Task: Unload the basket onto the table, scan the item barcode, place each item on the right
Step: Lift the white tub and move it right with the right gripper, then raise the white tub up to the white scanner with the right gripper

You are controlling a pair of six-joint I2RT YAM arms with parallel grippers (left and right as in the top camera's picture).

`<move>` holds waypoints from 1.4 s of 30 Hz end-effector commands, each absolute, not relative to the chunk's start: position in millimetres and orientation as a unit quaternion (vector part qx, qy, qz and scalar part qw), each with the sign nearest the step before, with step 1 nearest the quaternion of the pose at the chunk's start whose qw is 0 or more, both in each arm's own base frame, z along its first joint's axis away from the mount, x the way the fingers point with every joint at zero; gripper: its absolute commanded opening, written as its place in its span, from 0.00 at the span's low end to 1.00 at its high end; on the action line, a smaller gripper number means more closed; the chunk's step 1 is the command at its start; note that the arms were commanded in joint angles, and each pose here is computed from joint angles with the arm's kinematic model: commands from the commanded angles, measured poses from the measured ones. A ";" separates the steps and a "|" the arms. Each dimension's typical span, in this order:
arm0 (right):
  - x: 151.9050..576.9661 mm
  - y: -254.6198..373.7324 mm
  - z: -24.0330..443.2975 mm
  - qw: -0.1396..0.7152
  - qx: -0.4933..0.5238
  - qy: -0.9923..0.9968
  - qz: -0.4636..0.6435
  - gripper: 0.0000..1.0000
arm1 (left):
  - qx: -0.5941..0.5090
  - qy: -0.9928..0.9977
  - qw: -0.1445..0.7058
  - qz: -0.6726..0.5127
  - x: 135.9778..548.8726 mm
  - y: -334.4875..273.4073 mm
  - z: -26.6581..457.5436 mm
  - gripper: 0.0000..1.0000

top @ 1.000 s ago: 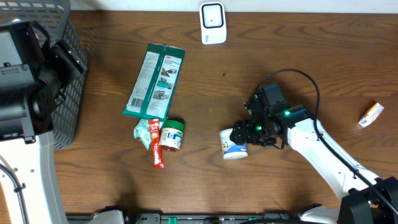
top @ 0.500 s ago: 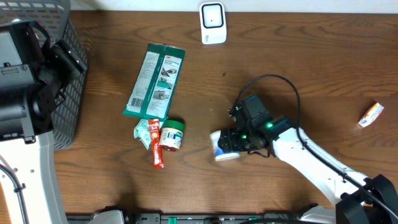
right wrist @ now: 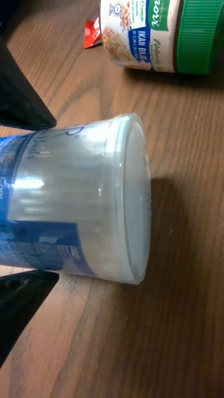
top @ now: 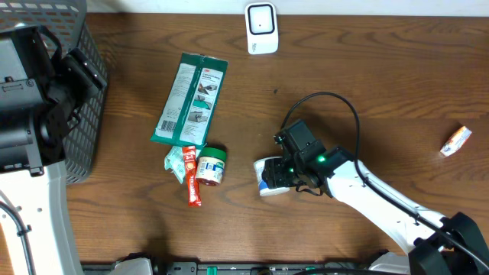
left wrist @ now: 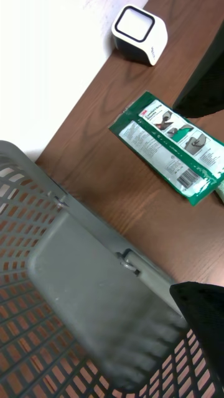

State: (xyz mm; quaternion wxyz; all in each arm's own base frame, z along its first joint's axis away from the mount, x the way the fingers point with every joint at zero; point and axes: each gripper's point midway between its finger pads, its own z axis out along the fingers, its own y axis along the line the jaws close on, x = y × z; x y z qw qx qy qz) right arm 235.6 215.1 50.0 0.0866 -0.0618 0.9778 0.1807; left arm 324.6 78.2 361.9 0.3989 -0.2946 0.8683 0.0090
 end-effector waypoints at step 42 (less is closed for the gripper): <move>217.5 164.1 193.8 0.026 -0.142 0.927 0.345 0.62 | -0.294 0.869 0.397 0.015 324.9 81.0 360.3 0.81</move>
